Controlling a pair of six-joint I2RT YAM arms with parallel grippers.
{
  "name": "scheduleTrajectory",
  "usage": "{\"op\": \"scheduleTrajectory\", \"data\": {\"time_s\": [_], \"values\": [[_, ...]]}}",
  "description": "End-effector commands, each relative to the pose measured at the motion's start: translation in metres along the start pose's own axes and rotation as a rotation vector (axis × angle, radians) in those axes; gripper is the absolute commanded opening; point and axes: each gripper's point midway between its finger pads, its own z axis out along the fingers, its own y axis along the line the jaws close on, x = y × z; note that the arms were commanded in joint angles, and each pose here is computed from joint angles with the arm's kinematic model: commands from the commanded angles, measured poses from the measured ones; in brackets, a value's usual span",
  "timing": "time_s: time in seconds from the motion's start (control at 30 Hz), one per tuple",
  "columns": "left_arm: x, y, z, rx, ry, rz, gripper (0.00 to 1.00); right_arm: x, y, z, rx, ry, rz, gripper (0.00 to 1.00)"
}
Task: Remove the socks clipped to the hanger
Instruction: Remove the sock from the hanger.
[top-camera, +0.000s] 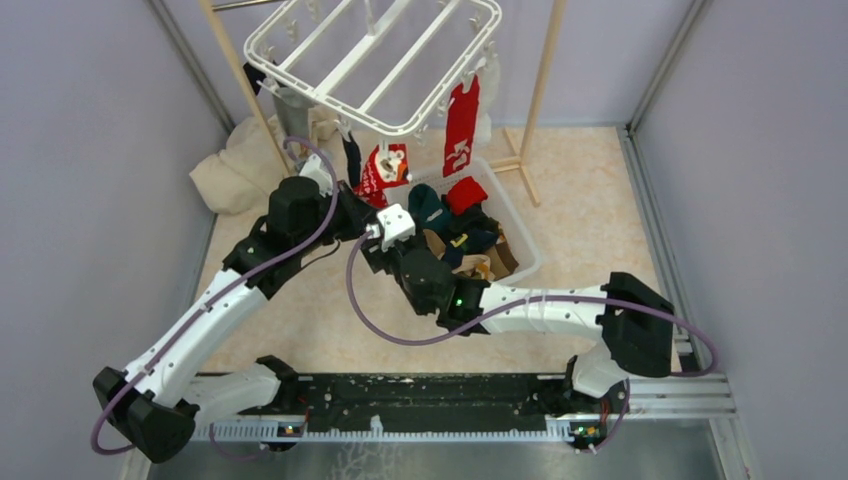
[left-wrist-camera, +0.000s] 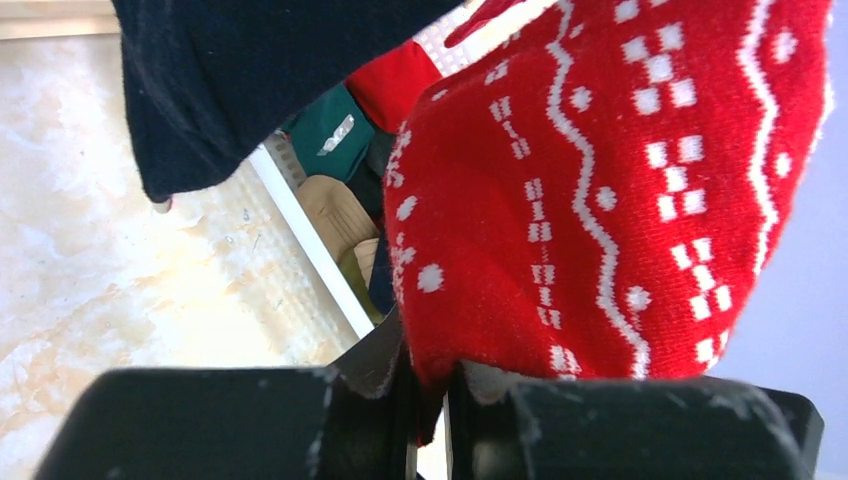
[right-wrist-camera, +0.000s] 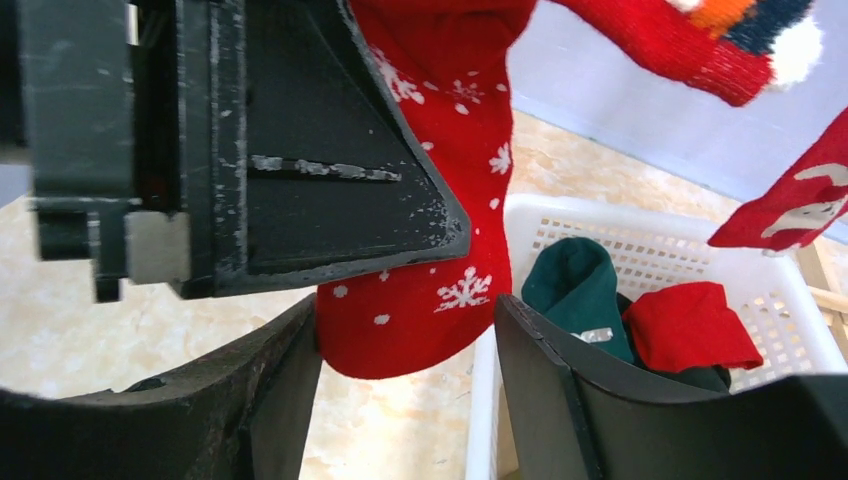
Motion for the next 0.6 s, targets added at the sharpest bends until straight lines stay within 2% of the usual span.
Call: {"op": "scheduleTrajectory", "data": {"time_s": [0.0, 0.17, 0.23, 0.43, 0.5, 0.57], "values": [[-0.002, -0.007, -0.009, 0.034, -0.001, -0.02, 0.17, -0.031, -0.005, 0.004, 0.06, -0.06, 0.065, 0.61], [-0.002, -0.009, -0.012, 0.042, 0.003, -0.019, 0.17, -0.027, -0.009, 0.006, 0.071, -0.047, 0.089, 0.57], [-0.001, -0.01, -0.012, 0.046, 0.006, -0.019, 0.18, -0.028, -0.012, 0.005, 0.076, -0.049, 0.095, 0.46], [0.001, -0.009, -0.011, 0.044, 0.014, -0.01, 0.36, -0.028, -0.016, 0.004, 0.065, -0.047, 0.101, 0.17], [0.0, -0.008, -0.011, 0.04, 0.014, -0.002, 0.4, -0.028, -0.018, 0.003, 0.063, -0.047, 0.105, 0.02], [-0.002, -0.01, -0.012, 0.043, 0.011, 0.005, 0.44, -0.028, -0.019, 0.0, 0.055, -0.049, 0.11, 0.0]]}}
